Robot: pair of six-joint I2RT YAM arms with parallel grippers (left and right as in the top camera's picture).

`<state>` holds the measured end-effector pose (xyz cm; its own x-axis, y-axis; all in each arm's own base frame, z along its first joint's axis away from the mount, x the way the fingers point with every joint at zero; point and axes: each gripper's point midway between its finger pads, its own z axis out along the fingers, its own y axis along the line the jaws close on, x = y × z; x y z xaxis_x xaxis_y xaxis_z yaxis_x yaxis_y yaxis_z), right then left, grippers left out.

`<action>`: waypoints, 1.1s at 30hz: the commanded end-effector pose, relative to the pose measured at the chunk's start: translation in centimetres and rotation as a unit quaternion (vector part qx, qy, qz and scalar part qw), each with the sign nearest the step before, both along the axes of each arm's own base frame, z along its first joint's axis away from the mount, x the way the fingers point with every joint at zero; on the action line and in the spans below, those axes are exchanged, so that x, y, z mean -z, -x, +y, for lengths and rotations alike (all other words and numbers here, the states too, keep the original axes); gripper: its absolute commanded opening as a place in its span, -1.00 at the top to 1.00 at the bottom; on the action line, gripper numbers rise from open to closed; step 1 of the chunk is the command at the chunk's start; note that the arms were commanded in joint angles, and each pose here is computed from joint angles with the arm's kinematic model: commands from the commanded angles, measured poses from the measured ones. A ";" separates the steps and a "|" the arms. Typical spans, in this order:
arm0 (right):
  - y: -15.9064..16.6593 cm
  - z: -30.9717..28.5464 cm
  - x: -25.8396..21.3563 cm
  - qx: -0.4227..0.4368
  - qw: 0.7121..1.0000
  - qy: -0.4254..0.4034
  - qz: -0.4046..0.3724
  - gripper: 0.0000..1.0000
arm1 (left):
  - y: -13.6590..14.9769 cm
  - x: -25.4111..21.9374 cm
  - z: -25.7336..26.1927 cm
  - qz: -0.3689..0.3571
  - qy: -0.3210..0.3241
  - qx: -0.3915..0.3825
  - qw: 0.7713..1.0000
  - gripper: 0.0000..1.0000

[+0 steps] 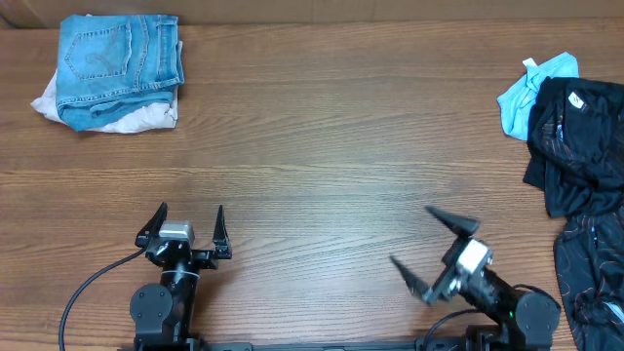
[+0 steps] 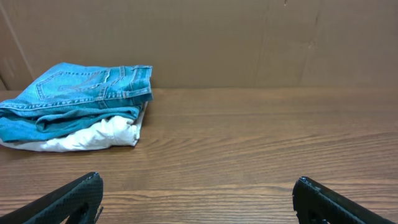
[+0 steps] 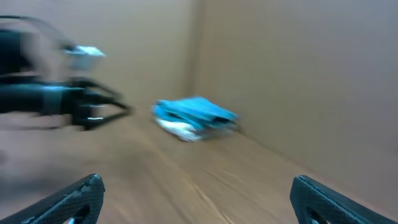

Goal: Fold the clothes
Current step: 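Move the right gripper up to the black jersey pile at right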

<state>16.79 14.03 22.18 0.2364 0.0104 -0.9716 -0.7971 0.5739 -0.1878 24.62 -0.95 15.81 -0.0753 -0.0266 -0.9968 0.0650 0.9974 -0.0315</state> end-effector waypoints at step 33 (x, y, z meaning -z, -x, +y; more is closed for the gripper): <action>-16.6 -11.4 -7.1 0.372 0.903 0.050 0.208 -1.00 | 0.0 0.0 0.0 -0.004 -0.007 0.001 1.000 -1.00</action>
<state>29.65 6.37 28.18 -0.1788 -0.0384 -0.9831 -0.3830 0.9231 0.0336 24.62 -0.95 15.82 -0.0748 -0.0243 -0.9969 0.0652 0.9974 -0.0292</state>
